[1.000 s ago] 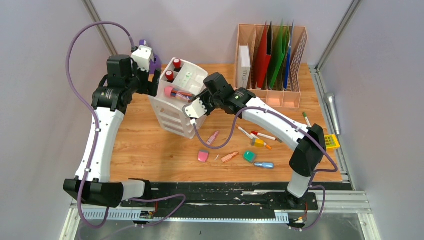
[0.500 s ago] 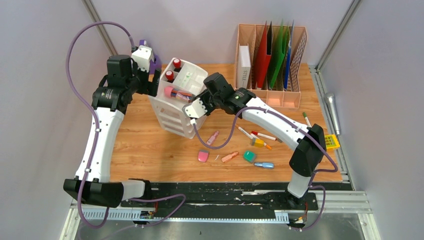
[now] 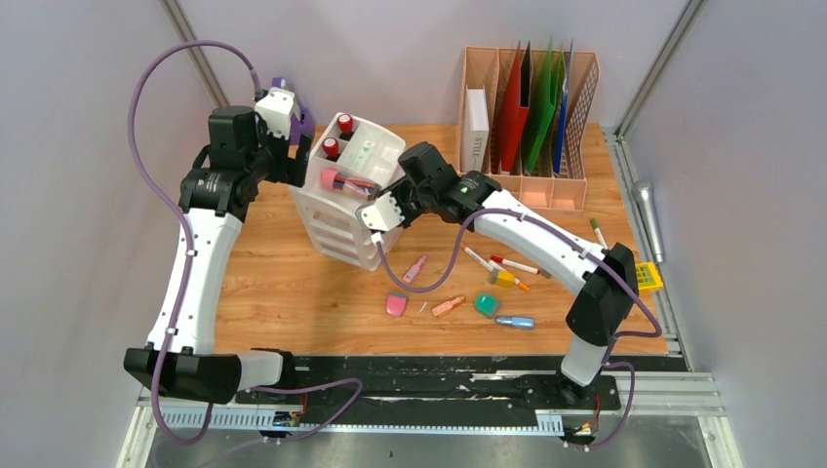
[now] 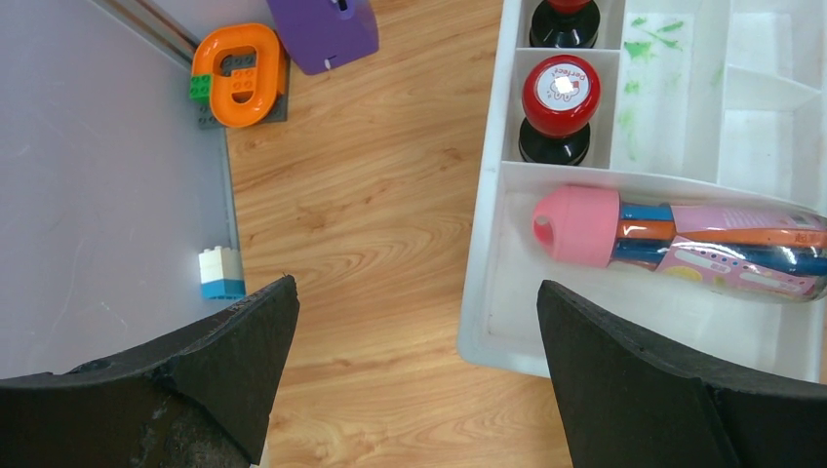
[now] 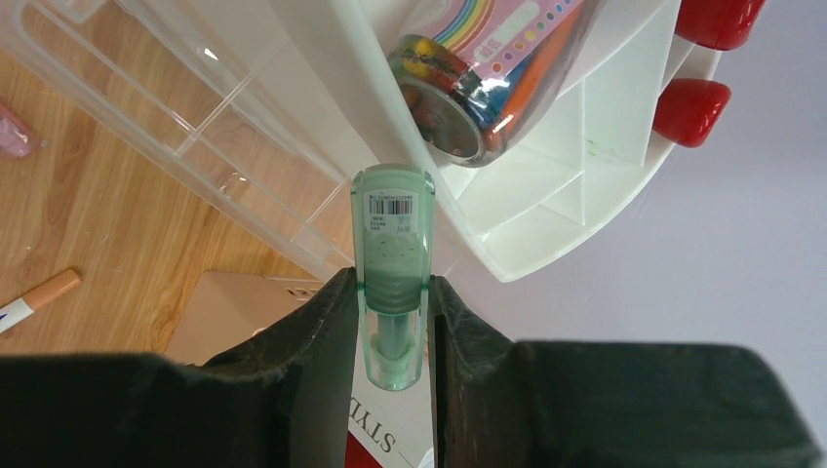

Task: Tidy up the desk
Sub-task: Place the stationery in the drawer.

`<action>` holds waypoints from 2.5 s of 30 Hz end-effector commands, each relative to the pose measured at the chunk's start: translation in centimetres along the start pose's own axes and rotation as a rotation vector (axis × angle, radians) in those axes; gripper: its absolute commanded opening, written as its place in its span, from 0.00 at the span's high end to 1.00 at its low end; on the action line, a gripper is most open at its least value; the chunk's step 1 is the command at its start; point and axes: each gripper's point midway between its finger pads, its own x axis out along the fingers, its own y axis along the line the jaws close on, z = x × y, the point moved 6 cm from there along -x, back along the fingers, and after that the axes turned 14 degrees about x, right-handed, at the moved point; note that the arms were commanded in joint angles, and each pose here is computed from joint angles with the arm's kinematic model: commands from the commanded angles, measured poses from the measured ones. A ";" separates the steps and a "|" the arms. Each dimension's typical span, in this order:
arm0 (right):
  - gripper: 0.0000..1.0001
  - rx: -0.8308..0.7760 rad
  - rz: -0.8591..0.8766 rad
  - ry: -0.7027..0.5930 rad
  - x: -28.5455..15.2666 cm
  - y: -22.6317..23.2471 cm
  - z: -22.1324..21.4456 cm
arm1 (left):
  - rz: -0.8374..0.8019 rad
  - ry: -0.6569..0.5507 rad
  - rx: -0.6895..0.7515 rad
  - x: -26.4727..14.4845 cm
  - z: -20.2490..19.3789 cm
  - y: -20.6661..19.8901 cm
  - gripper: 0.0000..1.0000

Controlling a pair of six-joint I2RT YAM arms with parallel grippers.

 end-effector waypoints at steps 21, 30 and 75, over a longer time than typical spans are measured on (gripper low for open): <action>0.92 -0.033 0.043 -0.046 -1.4 0.7 1.1 | 0.035 -0.044 0.001 -0.1 1.2 0.9 0.00; 0.85 -0.056 0.048 -0.032 -1.0 1.0 0.9 | 0.030 -0.047 -0.002 0.1 1.4 0.9 0.00; 0.28 0.771 0.630 -0.070 -2.9 19.7 -2.7 | 0.080 -0.081 0.022 -1.4 1.9 1.7 0.00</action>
